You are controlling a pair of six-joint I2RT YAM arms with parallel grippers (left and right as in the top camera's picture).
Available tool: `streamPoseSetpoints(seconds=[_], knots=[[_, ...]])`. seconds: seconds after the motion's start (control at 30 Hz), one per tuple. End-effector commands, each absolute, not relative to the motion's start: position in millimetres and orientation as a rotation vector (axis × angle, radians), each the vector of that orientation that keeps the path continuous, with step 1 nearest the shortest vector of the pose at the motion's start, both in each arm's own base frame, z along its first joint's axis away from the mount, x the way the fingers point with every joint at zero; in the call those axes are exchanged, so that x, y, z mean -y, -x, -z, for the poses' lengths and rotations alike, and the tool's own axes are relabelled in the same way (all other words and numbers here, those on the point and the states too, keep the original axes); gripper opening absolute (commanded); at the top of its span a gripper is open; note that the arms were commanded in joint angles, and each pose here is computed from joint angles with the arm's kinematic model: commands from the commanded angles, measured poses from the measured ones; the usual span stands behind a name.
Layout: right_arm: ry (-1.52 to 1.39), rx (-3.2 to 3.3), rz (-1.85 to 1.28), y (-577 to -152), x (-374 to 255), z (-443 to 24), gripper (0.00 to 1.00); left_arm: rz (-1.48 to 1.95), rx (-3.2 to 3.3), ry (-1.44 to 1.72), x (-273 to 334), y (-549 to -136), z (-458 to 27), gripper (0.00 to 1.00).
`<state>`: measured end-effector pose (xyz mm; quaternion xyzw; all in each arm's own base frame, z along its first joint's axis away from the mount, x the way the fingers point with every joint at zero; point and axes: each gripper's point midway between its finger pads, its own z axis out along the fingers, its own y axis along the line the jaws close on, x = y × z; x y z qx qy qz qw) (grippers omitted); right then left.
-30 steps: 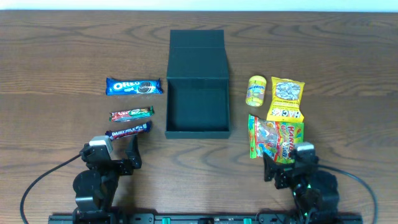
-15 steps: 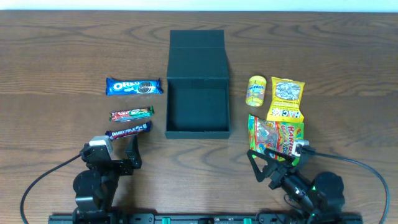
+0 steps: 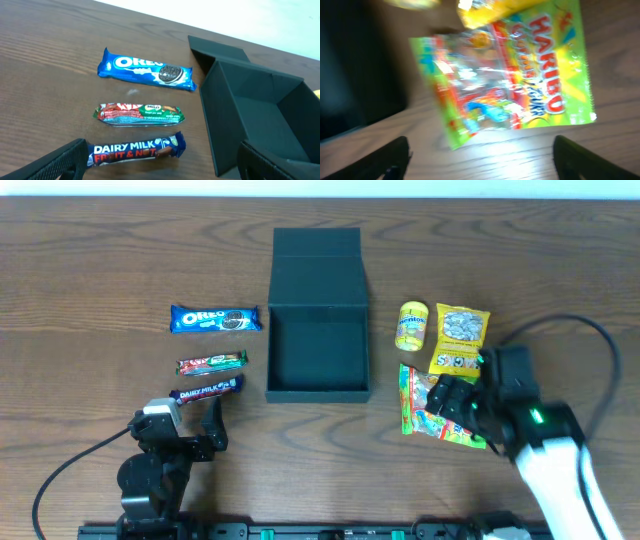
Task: Pack container
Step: 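Reach the right gripper to the Haribo bag and grasp it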
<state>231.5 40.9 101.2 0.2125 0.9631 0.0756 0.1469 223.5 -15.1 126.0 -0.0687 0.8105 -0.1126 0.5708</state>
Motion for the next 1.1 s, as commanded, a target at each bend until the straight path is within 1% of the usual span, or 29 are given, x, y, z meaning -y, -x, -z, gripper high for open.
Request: streamPoseSetpoints(seconds=[0.0, 0.1, 0.2, 0.33, 0.43, 0.5, 0.53, 0.57, 0.6, 0.67, 0.73, 0.8, 0.97, 1.07], knots=[[-0.599, -2.881, -0.019, -234.1, -26.5, -71.1, 0.87, 0.267, -1.922, 0.182, 13.7, -222.9, -116.1, 0.95], [-0.611, -2.928, 0.106, -242.1, -17.3, -44.8, 0.88, 0.268, -1.922, 0.181, 13.8, -222.9, -116.0, 0.95], [-0.597, -2.909, 0.16, -255.7, -12.4, -32.6, 0.9, 0.268, -1.922, 0.181, 13.8, -222.9, -116.1, 0.95], [-0.487, -2.897, 0.14, -277.0, -16.8, -17.4, 0.85, 0.268, -1.922, 0.181, 13.8, -222.9, -116.0, 0.95], [-0.417, -2.916, 0.114, -282.7, -21.7, -7.9, 0.74, 0.267, -1.922, 0.182, 13.7, -222.9, -116.0, 0.95], [-0.373, -2.936, 0.086, -283.9, -26.1, -2.0, 0.64, 0.267, -1.922, 0.182, 13.7, -222.9, -116.0, 0.95], [-0.366, -2.944, 0.083, -283.5, -26.7, 0.3, 0.56, 0.267, -1.922, 0.182, 13.7, -222.9, -116.0, 0.95], [-0.367, -2.953, 0.086, -282.4, -26.8, 2.8, 0.42, 0.268, -1.922, 0.181, 13.8, -222.9, -116.0, 0.95], [-0.366, -2.959, 0.087, -281.4, -26.8, 4.2, 0.31, 0.268, -1.922, 0.181, 13.8, -222.9, -116.0, 0.95], [-0.366, -2.965, 0.086, -280.6, -27.0, 5.4, 0.16, 0.267, -1.922, 0.182, 13.7, -222.9, -116.0, 0.95], [-0.365, -2.965, 0.086, -280.6, -27.1, 5.5, 0.11, 0.268, -1.922, 0.181, 13.8, -222.9, -116.0, 0.95], [-0.366, -2.965, 0.084, -280.6, -27.2, 5.5, 0.01, 0.267, -1.922, 0.182, 13.7, -222.9, -116.1, 0.95], [-0.325, -2.991, 0.008, -278.0, -36.5, 5.2, 0.01, 0.268, -1.922, 0.181, 13.8, -222.9, -116.1, 0.95], [-0.317, -2.99, -0.004, -277.7, -38.9, -5.0, 0.02, 0.268, -1.922, 0.181, 13.8, -222.9, -116.1, 0.95]])
